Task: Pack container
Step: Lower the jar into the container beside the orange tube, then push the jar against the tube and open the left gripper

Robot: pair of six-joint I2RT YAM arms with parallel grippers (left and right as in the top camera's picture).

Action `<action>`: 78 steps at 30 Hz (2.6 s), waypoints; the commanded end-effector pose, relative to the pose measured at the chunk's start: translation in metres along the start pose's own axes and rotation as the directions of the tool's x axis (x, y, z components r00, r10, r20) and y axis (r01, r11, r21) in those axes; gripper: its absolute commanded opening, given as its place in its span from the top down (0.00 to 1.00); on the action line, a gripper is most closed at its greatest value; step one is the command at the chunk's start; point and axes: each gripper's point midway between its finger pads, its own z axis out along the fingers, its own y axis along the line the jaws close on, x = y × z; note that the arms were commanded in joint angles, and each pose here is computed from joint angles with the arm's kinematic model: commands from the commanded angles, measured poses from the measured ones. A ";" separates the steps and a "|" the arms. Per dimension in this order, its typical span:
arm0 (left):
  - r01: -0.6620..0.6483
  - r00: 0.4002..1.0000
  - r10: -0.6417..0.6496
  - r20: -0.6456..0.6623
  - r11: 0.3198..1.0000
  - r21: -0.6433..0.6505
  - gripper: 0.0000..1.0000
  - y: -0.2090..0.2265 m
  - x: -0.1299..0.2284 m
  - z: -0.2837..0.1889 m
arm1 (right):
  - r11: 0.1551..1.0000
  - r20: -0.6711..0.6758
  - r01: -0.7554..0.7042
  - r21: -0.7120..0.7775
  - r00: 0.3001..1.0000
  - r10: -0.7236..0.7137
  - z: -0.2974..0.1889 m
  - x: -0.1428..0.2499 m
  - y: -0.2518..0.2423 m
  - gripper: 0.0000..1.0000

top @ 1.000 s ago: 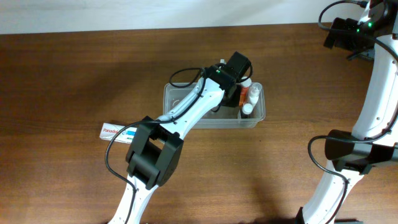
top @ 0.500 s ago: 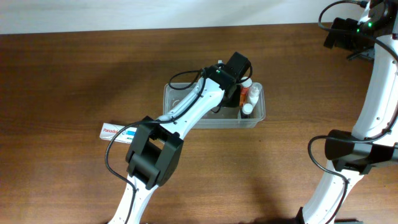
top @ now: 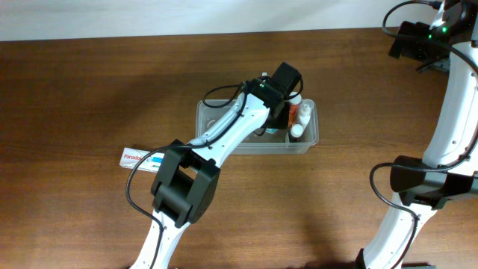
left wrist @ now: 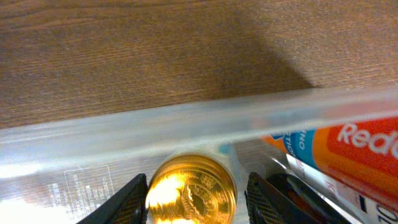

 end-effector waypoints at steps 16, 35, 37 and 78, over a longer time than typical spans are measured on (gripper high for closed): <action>0.041 0.999 -0.040 -0.009 0.999 0.026 0.50 0.013 -0.012 0.000 | 1.000 0.021 -0.012 0.006 1.000 0.012 -0.008 -0.002 -0.003 0.02; -0.043 0.998 0.041 0.049 0.999 0.027 0.63 0.029 -0.032 -0.034 | 1.000 0.021 -0.012 0.006 1.000 0.012 -0.008 -0.002 -0.003 0.02; -0.037 0.998 0.035 0.053 0.999 0.026 0.63 0.032 -0.034 -0.036 | 1.000 0.020 -0.012 0.006 1.000 0.012 -0.008 -0.002 -0.003 0.02; 0.036 0.999 -0.039 -0.025 0.993 -0.111 0.99 0.059 -0.014 -0.004 | 1.000 0.020 -0.012 0.006 1.000 0.012 -0.008 -0.002 -0.003 0.02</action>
